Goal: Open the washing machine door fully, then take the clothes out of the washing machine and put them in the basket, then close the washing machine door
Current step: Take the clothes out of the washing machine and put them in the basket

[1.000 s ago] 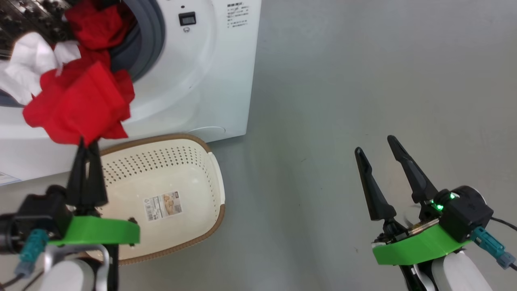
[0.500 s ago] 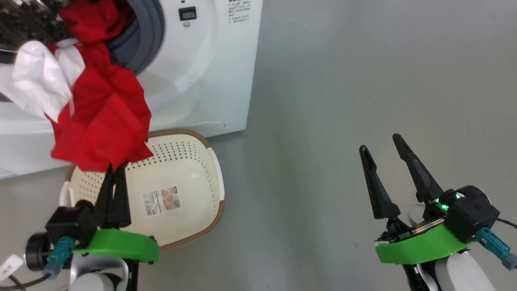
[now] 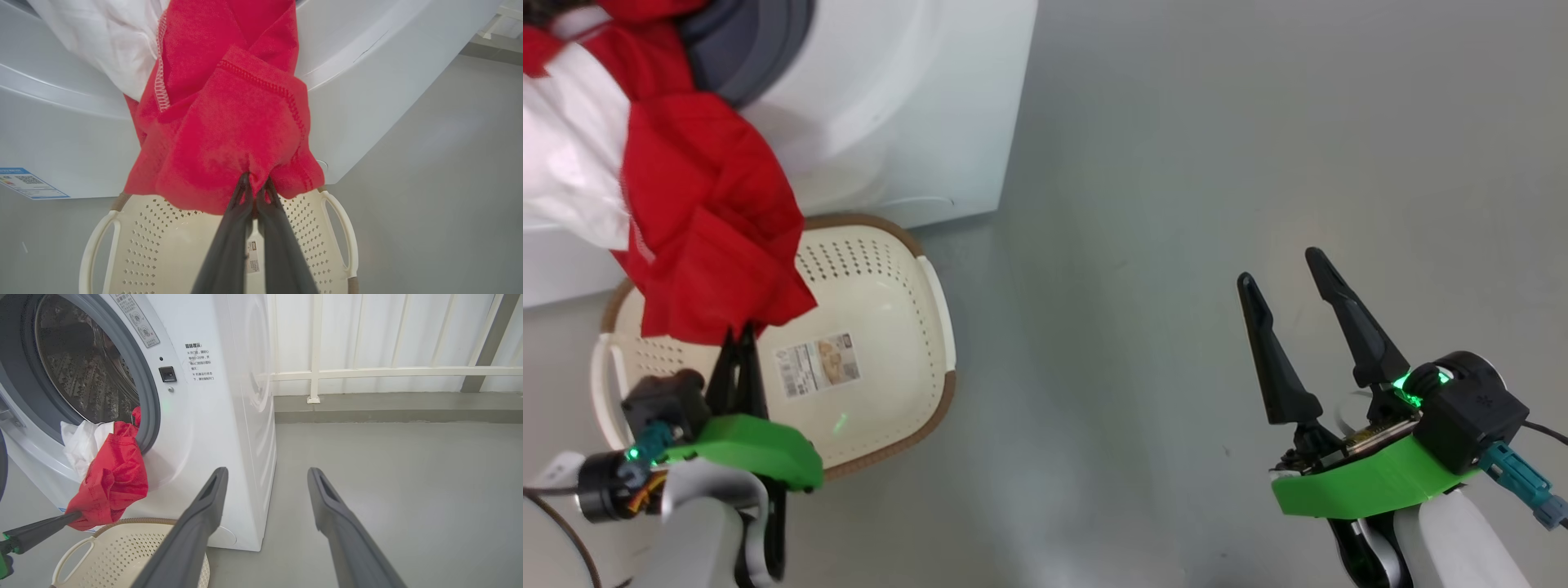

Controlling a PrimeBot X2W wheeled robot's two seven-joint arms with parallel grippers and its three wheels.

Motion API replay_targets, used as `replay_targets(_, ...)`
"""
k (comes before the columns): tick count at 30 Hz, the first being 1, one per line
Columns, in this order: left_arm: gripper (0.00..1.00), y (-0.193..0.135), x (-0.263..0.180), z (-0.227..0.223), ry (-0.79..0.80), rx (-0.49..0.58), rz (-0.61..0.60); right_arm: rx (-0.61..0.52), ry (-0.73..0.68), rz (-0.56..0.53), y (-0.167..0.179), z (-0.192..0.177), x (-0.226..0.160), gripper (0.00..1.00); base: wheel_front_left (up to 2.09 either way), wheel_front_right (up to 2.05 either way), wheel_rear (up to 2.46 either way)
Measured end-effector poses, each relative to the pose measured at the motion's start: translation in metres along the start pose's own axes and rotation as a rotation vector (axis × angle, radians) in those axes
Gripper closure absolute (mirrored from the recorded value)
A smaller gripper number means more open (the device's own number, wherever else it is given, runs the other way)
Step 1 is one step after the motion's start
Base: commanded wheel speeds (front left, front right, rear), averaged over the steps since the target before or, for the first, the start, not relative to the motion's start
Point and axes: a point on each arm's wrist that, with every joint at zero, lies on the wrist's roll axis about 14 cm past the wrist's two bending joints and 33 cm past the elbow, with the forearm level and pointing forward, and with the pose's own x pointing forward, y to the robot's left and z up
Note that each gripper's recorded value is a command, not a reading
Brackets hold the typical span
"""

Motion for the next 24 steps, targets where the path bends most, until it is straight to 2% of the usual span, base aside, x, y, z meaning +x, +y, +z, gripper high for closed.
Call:
replay_targets(11, 1.00, 0.008, 0.035, -0.058, 0.162, -0.006, 0.031, 0.001, 0.055, -0.017, -0.009, -0.023, 0.013, 0.00, 0.00, 0.00, 0.00)
replay_targets(24, 1.00, 0.015, 0.052, -0.112, 0.307, -0.005, 0.064, -0.004, 0.107, -0.030, -0.017, -0.045, 0.022, 0.00, 0.00, 0.00, 0.00)
